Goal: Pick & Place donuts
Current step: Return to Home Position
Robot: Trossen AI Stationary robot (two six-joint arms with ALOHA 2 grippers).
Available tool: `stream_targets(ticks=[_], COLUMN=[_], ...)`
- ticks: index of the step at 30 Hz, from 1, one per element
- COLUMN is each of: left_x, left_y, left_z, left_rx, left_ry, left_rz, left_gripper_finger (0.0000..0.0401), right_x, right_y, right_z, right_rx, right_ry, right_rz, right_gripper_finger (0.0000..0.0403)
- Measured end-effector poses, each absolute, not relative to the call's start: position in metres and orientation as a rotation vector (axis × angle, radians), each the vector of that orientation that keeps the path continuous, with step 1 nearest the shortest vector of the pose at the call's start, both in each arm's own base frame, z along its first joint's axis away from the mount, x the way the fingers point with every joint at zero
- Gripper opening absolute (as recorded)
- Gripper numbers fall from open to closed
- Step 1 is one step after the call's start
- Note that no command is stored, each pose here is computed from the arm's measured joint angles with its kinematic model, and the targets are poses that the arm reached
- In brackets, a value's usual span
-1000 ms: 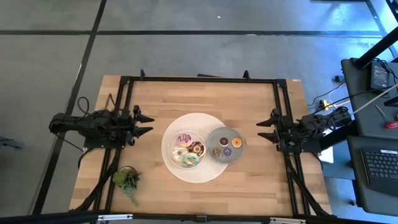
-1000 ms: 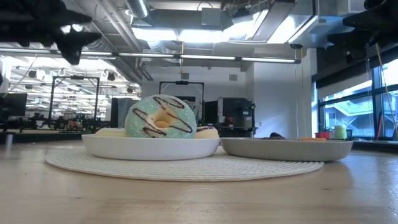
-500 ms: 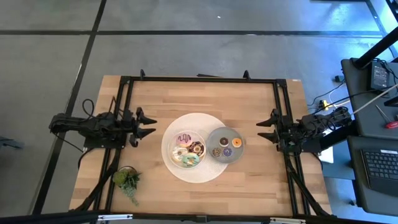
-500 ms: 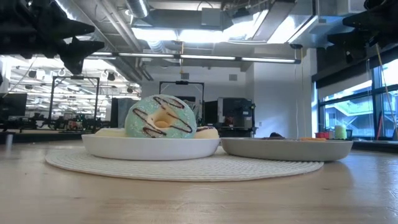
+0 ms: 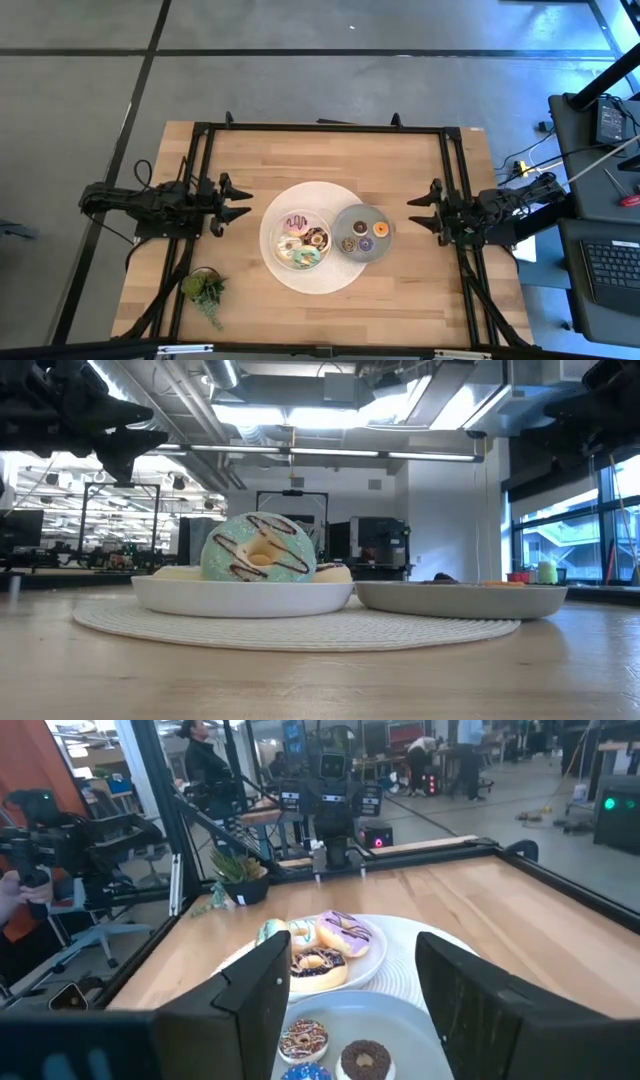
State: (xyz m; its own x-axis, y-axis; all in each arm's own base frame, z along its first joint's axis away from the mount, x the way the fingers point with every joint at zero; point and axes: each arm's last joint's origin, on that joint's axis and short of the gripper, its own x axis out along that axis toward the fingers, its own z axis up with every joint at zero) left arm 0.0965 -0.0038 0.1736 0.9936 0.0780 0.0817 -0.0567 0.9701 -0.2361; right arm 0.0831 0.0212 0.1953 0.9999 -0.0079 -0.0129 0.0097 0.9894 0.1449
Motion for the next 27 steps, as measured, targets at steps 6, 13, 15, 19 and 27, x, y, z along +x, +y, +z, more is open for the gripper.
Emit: stream_targets(ticks=[6, 13, 15, 19, 27], left_x=[0.0966, 0.0966, 0.0966, 0.0965, 0.0964], left_y=[-0.0038, -0.0038, -0.0038, -0.0033, -0.0026], left_z=[0.1733, 0.1732, 0.1732, 0.1732, 0.1732], left_rx=[-0.235, -0.234, -0.234, -0.218, -0.215], left_ry=[-0.088, -0.087, -0.086, -0.088, -0.09], left_rz=[0.067, 0.067, 0.067, 0.087, 0.11], left_gripper_finger=[0.019, 0.0194, 0.0193, 0.0191, 0.0193], right_x=[0.087, 0.0869, 0.0868, 0.087, 0.0869], right_y=[0.0228, 0.0252, 0.0253, 0.0243, 0.0208], right_z=[0.1864, 0.1879, 0.188, 0.1879, 0.1879], right_rx=[0.144, 0.152, 0.152, 0.142, 0.124], right_ry=[-0.01, -0.018, -0.019, -0.021, -0.027], right_rz=[-0.006, 0.08, 0.084, 0.046, -0.074], right_gripper_finger=[0.0216, 0.0216, 0.0216, 0.0216, 0.0216])
